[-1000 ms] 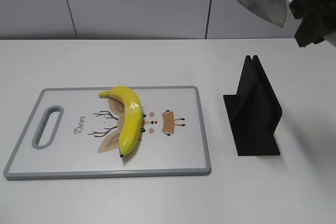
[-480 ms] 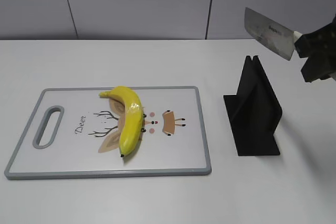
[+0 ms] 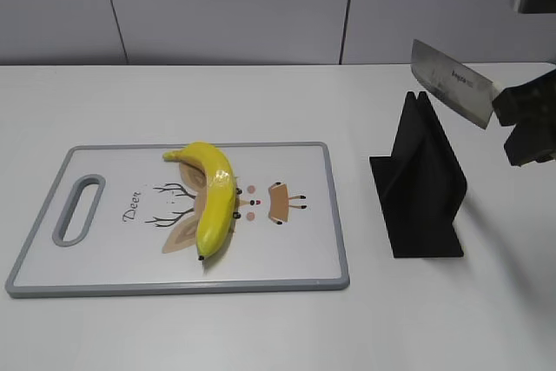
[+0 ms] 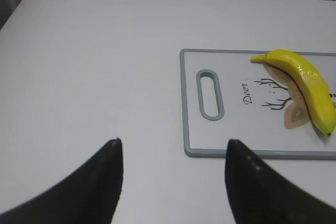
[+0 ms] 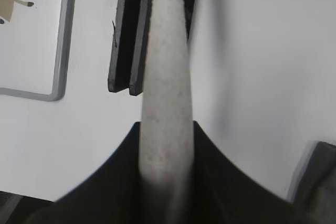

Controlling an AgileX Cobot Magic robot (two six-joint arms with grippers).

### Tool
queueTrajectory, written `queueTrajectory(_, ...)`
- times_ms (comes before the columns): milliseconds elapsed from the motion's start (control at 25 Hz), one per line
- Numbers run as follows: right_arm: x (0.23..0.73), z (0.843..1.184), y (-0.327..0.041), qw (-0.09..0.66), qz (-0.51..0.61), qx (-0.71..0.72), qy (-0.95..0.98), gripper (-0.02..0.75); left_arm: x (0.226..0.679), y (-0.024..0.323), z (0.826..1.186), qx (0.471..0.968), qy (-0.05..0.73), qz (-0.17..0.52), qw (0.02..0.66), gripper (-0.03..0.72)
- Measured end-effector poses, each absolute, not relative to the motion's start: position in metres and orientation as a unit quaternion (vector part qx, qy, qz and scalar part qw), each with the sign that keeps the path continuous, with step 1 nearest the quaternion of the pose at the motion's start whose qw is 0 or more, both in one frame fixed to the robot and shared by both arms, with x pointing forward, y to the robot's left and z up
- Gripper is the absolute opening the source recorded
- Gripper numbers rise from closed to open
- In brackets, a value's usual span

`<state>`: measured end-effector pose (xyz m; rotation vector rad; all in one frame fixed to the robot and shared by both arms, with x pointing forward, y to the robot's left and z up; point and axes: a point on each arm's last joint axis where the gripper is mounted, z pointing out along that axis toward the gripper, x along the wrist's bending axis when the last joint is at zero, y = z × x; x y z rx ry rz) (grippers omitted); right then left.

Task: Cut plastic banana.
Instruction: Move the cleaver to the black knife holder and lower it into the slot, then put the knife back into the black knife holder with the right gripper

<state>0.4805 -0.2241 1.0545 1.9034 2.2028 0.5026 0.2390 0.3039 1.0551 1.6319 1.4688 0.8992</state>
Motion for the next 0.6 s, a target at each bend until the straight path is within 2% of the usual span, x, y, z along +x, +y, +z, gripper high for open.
queueTrajectory(200, 0.4797, 1.0538, -0.2205, 0.075, 0.184, 0.651, 0.732, 0.167, 0.2391, 0.3039, 1.0553, 0.640, 0.570, 0.354, 0.374, 0.588)
queueTrajectory(600, 0.4879, 1.0507, -0.2180, 0.083, 0.203, 0.656, 0.722, 0.167, 0.2392, 0.3039, 1.0555, 0.639, 0.570, 0.355, 0.375, 0.585)
